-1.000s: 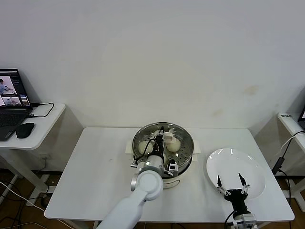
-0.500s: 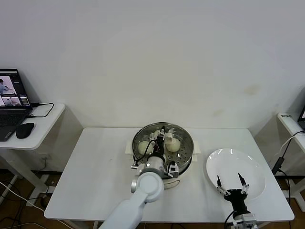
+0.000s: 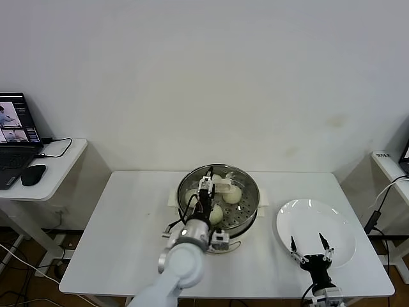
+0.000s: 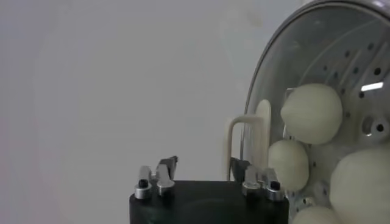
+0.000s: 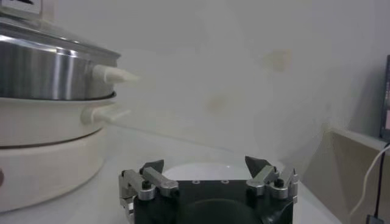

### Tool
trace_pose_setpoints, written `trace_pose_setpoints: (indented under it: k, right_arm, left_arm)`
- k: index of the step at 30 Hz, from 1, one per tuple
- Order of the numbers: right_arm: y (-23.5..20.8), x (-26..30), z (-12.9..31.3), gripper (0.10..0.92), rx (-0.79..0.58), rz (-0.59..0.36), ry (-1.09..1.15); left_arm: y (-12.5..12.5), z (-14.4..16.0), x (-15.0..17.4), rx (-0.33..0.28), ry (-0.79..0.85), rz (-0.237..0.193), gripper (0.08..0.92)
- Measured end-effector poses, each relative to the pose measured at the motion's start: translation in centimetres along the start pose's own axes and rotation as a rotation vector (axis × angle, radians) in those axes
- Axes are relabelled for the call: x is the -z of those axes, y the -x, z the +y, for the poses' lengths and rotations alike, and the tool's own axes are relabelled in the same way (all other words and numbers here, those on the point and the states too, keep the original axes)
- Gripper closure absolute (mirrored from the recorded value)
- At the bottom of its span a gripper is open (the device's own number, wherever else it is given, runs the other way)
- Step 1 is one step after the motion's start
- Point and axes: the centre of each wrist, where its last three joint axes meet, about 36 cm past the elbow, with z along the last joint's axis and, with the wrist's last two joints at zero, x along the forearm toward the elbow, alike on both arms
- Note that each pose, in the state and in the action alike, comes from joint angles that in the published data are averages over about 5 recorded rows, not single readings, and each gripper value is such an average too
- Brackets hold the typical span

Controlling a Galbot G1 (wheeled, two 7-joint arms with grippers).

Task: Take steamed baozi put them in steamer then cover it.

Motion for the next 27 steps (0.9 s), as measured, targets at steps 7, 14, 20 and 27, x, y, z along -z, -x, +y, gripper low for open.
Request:
trace_pose_setpoints:
  k: [7,14,20,27]
  right_arm:
    - [-0.3,0.1,0.0,0.199,0.007,-0.004,-0.006]
    - [-0.6,0.4,-0.1,0.199,0.009,-0.018,-0.006]
    - [-1.2,0.7,-0.3,0.200,0.027,-0.027,-0.001]
    - [-2.6,0.9,-1.0,0.199,0.049,-0.027,0.009]
  left_arm:
    - [-5.2,1.0,-2.9,-0.002,-0.128,-0.050,0.178]
    - [-10.1,1.6,-7.3,0.070,-0.445,-0.094,0.177]
    - [-13.7,0.5,-11.2,0.137,-0.807,-0.040,0.177]
    - [-17.1,-2.0,-13.6,0.187,-1.169,0.068,0.177]
